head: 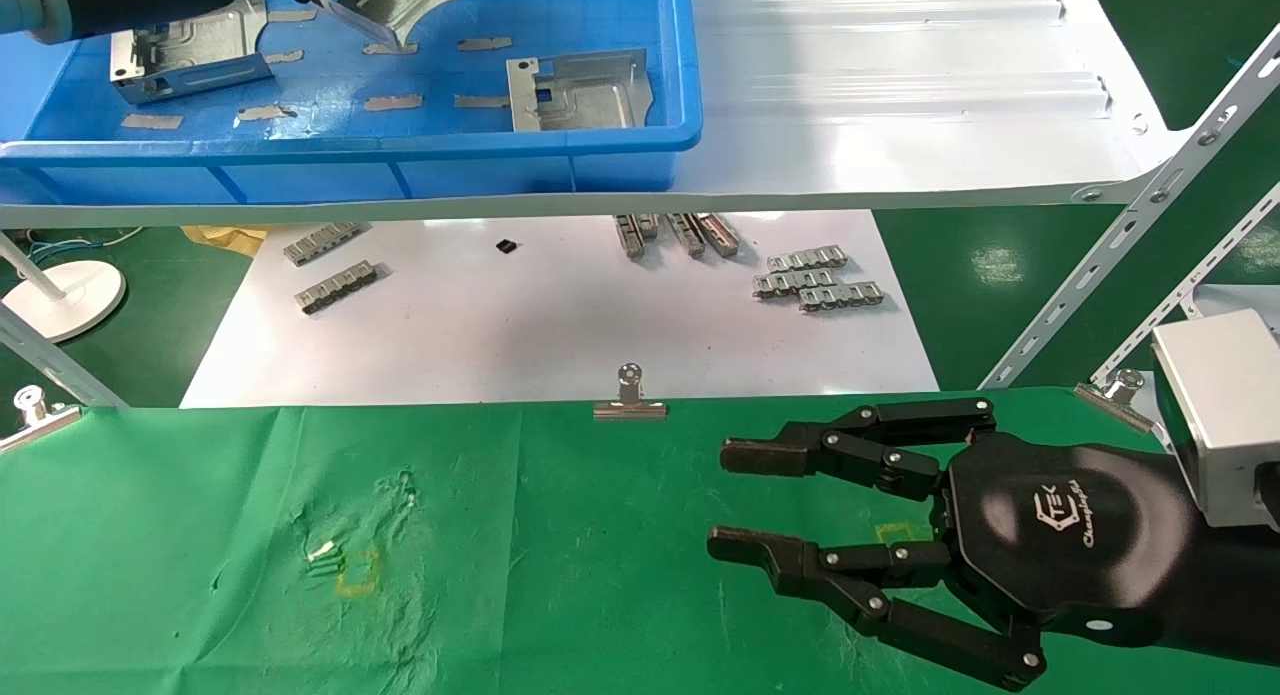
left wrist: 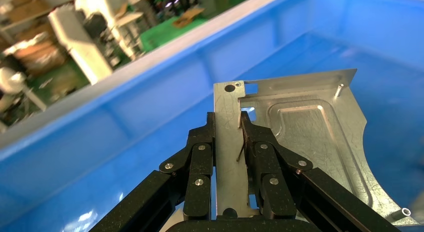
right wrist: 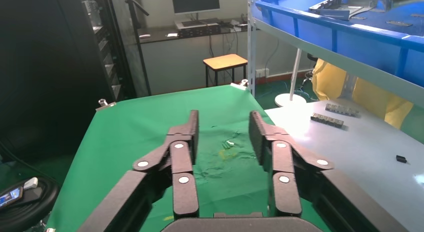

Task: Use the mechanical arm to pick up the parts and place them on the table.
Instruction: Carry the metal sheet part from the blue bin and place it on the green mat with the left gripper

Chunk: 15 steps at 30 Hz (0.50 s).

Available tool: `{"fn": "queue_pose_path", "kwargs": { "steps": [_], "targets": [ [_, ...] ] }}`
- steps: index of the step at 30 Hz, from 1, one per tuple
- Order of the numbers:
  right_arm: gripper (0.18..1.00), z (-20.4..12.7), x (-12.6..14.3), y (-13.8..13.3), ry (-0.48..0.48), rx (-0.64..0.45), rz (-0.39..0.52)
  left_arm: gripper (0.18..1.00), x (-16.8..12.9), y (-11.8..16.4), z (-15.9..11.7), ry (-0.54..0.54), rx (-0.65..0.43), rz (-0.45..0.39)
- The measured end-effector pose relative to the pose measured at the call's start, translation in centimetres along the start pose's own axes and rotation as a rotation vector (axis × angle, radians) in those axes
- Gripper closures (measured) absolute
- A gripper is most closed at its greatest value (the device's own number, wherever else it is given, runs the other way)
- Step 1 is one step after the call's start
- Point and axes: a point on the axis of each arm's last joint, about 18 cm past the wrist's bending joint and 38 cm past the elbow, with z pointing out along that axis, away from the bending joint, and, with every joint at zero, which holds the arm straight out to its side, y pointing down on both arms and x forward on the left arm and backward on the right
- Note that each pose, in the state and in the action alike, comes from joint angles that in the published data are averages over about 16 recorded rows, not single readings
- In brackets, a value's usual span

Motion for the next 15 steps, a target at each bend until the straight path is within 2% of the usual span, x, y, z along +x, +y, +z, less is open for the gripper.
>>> {"fn": "queue_pose_path", "kwargs": {
  "steps": [9,15],
  "targets": [
    [0.617,0.0,0.0,0.0,0.0,0.0,0.0,0.914,2.1,-1.9,-2.7,0.197,0.109,0.057],
    [0.473,0.0,0.0,0.0,0.0,0.0,0.0,0.914,4.3,-2.1,-5.4,0.368,0.166,0.145]
  ]
}}
